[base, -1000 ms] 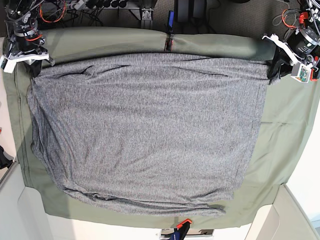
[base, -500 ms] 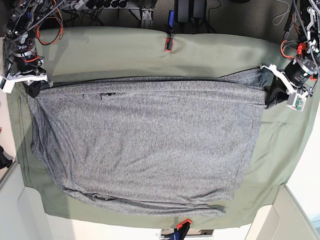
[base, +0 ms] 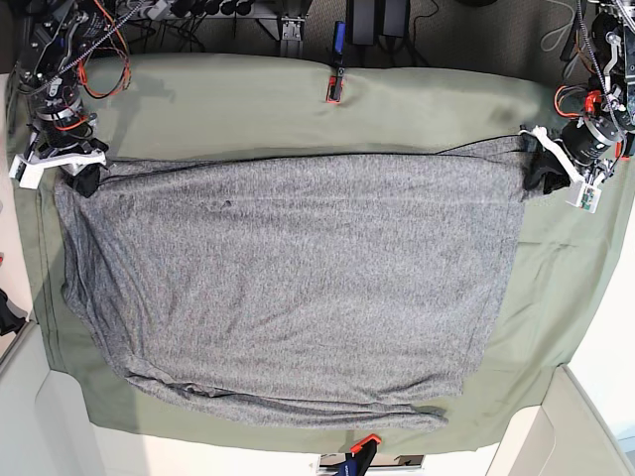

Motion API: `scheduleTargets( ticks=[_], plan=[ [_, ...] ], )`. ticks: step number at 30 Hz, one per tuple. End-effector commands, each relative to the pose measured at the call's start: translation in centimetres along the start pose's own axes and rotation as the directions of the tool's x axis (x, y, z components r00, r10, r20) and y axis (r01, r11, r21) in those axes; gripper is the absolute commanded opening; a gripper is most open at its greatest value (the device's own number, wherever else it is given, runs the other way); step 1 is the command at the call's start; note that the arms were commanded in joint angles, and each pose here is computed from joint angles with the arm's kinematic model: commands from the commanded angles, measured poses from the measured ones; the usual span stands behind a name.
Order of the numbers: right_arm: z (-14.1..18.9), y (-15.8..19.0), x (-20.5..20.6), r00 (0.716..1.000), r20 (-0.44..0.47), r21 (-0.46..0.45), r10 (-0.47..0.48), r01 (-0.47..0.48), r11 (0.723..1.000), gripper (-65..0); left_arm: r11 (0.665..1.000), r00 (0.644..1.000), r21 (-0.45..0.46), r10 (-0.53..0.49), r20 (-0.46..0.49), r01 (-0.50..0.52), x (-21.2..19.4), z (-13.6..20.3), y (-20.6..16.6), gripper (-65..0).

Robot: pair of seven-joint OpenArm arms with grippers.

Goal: Fold the T-shirt properly
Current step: 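Lift the hem corners and pull them toward the robot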

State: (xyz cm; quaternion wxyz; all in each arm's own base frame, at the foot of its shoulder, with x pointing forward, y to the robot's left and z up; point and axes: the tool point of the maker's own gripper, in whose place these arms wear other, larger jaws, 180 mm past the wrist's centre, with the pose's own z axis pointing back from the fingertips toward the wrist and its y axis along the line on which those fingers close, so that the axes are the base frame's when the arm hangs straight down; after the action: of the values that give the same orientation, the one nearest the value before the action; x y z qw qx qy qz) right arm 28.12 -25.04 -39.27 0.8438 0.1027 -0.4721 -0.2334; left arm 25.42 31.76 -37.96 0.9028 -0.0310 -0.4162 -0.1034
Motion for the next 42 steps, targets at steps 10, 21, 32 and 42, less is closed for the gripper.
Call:
scheduleTargets(
  ticks=[10,21,32,42],
  plan=[
    [3.0,0.3,3.3,0.994,0.085,0.018,0.071,-0.072,0.997,-40.0,0.996,0.998,-0.079,0.053,0.044,-0.049,2.5,4.6,0.2,-39.5],
    [4.8,-2.3,3.4,0.991,0.088,-0.062,0.101,-0.096,0.993,-40.0,0.992,0.994,-0.064,0.111,0.006,-0.110,-0.2,4.7,-0.4,-39.4],
    [5.1,-4.6,4.9,0.982,0.083,-0.153,0.168,-0.153,0.976,-30.4,0.984,0.985,-0.041,0.175,-0.007,-0.175,-2.1,4.4,0.4,-28.6],
    [3.6,-6.2,2.1,0.997,0.025,-0.154,0.075,-0.070,0.986,-30.4,0.978,0.977,-0.023,0.208,0.050,-0.207,-1.6,3.7,1.2,-27.1]
  ],
)
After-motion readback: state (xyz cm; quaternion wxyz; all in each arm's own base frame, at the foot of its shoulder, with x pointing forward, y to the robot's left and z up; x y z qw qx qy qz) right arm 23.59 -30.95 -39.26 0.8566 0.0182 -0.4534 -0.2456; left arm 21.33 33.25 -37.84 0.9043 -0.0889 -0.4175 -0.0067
